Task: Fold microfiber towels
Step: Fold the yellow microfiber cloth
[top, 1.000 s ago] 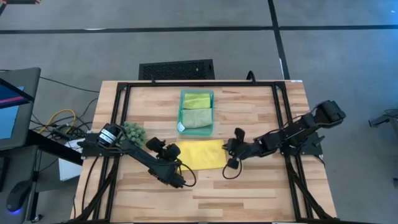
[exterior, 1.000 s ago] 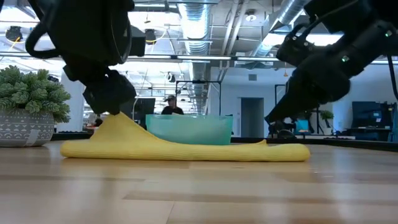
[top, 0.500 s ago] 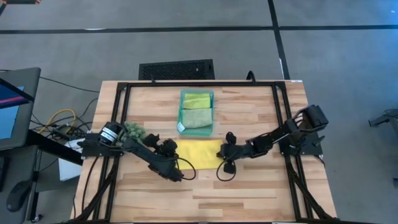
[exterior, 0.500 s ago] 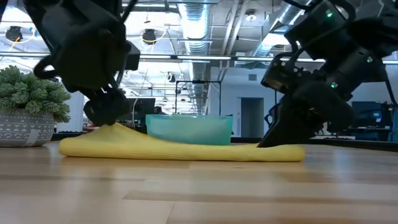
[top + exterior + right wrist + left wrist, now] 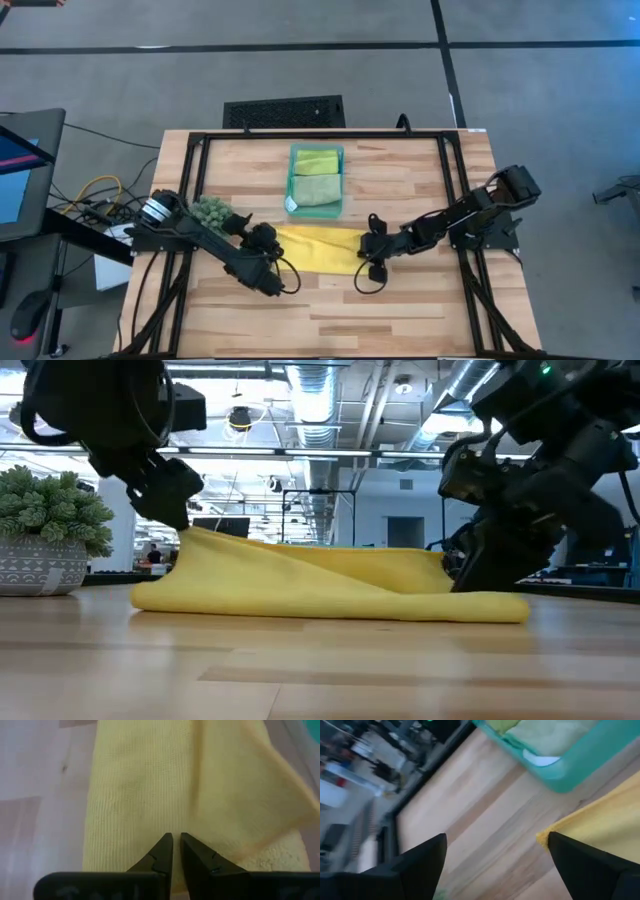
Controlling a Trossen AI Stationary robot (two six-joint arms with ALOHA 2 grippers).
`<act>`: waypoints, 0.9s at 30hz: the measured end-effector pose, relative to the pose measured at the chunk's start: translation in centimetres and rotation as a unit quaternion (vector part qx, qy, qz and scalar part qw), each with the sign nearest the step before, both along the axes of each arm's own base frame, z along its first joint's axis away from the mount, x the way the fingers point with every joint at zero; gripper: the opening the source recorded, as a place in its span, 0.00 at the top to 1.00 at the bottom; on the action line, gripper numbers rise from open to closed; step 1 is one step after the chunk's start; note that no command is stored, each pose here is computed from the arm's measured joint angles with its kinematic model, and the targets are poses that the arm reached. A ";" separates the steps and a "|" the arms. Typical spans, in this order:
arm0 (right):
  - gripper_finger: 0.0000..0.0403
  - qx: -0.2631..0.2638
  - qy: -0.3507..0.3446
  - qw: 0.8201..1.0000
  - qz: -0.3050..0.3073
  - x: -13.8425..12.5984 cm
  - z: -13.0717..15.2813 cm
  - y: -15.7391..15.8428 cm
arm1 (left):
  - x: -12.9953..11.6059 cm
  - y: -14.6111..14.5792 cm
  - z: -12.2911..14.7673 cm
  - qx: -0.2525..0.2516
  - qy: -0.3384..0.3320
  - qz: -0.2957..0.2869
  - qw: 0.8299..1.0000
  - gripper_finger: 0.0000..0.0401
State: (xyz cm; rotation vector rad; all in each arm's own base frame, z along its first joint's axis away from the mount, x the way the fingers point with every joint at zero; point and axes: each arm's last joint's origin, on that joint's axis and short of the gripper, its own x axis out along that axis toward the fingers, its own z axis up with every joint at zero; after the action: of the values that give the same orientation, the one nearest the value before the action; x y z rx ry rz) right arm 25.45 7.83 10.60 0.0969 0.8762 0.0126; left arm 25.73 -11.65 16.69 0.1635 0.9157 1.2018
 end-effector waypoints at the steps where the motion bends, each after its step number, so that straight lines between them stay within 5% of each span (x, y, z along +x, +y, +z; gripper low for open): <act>1: 0.85 0.002 -0.002 1.000 0.003 0.0 0.1 0.1 | -0.1 0.2 -0.2 -0.005 -0.014 -0.005 1.000 0.15; 6: 0.85 0.003 -0.006 1.000 0.003 0.0 0.1 0.2 | -0.3 1.3 -2.1 -0.040 -0.060 -0.021 0.997 0.15; 16: 0.85 -0.001 -0.002 1.000 -0.010 0.1 0.1 -0.4 | 1.5 2.9 -4.0 -0.085 -0.036 -0.072 0.993 0.15; 23: 0.85 -0.017 -0.005 1.000 -0.018 0.1 0.1 -0.5 | 2.6 2.1 -3.2 -0.119 -0.016 -0.109 0.987 0.15; 27: 0.85 -0.041 -0.022 0.998 -0.040 0.1 0.7 -0.7 | 3.2 0.2 -3.3 -0.181 -0.037 -0.149 0.971 0.16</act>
State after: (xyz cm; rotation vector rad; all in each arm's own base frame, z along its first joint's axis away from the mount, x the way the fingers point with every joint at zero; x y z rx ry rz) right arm 25.58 7.14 11.26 0.0544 0.8266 -0.0947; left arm 28.88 -11.41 13.42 -0.0378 0.9891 0.7435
